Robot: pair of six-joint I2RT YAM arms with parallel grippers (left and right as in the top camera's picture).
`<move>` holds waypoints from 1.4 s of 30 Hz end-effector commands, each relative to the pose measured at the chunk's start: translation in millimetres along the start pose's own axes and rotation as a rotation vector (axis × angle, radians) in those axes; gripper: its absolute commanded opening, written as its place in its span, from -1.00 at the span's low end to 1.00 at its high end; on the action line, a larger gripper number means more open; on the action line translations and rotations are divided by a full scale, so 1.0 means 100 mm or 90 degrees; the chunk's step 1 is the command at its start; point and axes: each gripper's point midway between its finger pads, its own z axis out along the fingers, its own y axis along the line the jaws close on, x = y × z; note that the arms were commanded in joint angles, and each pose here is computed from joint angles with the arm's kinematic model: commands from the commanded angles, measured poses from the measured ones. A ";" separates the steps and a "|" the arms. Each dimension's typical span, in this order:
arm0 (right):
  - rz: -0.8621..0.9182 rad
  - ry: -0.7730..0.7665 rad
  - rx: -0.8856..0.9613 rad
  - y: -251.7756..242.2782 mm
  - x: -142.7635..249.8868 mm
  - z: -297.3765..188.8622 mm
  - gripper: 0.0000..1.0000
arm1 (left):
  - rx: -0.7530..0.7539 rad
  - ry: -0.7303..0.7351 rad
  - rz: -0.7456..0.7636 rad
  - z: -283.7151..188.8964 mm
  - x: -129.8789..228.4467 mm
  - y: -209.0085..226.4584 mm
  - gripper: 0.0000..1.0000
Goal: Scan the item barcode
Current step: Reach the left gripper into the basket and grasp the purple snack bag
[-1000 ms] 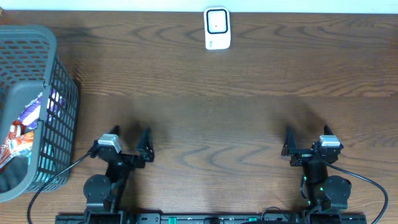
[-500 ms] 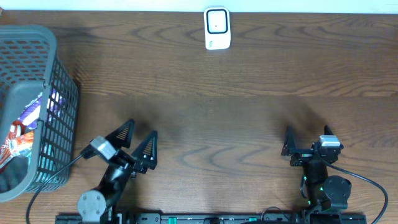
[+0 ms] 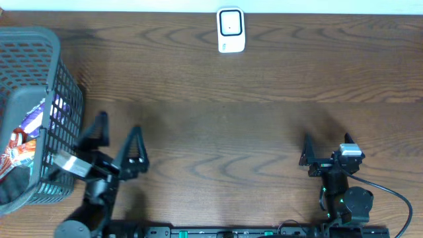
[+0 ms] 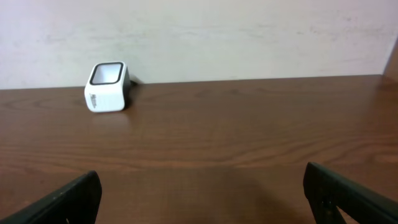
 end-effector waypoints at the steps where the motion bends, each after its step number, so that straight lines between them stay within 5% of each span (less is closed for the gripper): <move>1: -0.007 -0.002 0.000 0.00 0.00 0.00 0.99 | -0.077 -0.087 0.042 0.28 -0.67 -0.01 0.96; 5: -0.007 -0.002 0.000 0.00 0.00 0.00 0.98 | -0.279 -0.094 0.058 0.52 -1.04 0.39 0.96; 12: -0.007 -0.002 0.000 0.00 0.00 0.00 0.99 | -0.561 0.089 0.158 0.93 -1.39 1.05 0.96; 18: -0.007 -0.002 0.000 0.00 0.00 0.00 0.99 | -0.807 0.176 0.102 0.60 -1.77 1.79 0.95; 26: -0.007 -0.002 0.000 0.00 0.00 0.00 0.98 | -0.827 0.370 -0.058 0.45 -1.05 2.52 0.96; 38: -0.007 -0.002 0.000 0.00 0.00 0.00 0.99 | -0.983 0.354 -0.152 -0.08 -0.98 3.25 0.96; 42: -0.007 -0.002 0.000 0.00 0.00 0.00 0.98 | -1.109 0.329 -0.276 -0.49 -0.80 3.30 0.96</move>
